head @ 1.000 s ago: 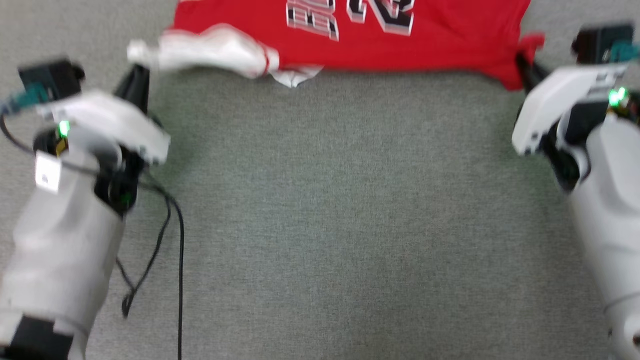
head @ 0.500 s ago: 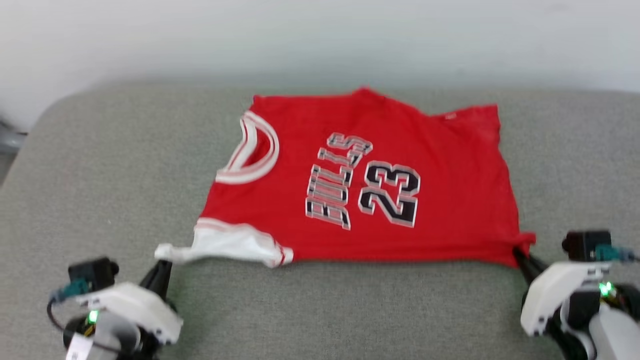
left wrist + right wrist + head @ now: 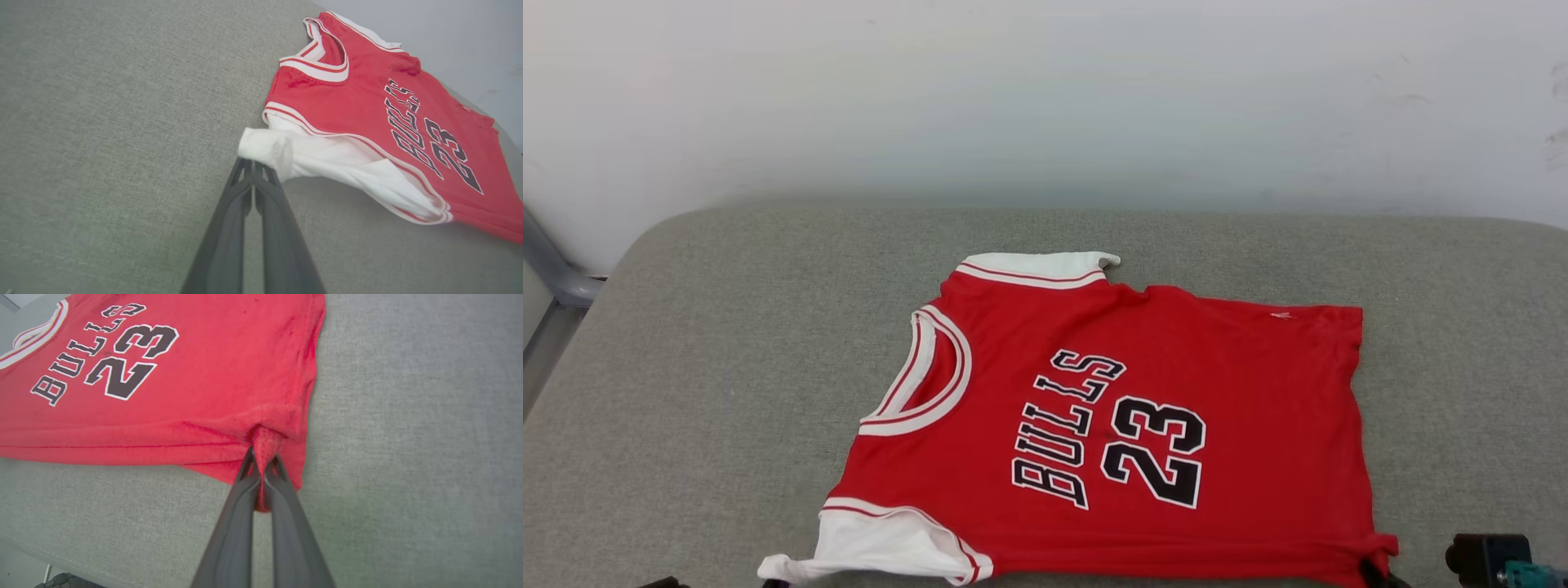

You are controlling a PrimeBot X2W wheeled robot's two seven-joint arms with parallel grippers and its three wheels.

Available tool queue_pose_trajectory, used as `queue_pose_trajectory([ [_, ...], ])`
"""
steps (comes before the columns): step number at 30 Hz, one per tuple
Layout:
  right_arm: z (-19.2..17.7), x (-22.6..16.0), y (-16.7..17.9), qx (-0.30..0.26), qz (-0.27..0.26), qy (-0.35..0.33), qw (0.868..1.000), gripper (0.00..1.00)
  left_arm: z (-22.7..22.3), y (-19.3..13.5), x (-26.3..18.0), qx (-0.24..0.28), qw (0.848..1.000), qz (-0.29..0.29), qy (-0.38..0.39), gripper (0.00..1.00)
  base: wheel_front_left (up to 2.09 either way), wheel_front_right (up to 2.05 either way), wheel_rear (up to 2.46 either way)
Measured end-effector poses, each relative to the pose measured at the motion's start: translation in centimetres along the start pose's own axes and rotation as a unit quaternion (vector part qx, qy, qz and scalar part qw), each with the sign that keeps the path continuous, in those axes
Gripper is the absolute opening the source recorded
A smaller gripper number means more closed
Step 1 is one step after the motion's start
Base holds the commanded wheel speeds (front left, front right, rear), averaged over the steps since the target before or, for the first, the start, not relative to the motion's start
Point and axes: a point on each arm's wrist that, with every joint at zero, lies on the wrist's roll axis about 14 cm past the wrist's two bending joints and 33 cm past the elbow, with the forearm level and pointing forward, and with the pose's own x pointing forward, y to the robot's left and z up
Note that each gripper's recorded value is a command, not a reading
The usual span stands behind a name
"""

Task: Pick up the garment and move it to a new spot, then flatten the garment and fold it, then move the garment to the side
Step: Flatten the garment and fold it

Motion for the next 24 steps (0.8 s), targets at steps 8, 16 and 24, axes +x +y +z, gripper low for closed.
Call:
queue_pose_trajectory([
  [8, -1.2, -1.6, 0.1, 0.005, -0.011, 0.03, 0.999, 0.0, 1.8, -1.7, -2.1, 0.003, 1.0, -0.015, -0.011, 0.0, 0.0, 0.0, 0.0],
  [16, 1.9, 0.2, 0.5, -0.03, -0.013, 0.016, 0.999, 0.0, 5.6, -6.4, 1.8, 0.031, 0.995, -0.083, -0.052, 0.0, 0.0, 0.0, 0.0],
  [24, 3.0, 3.6, 0.2, -0.051, -0.017, 0.029, 0.998, 0.0, 6.4, -8.7, 7.5, 0.037, 0.991, -0.113, -0.056, 0.0, 0.0, 0.0, 0.0],
])
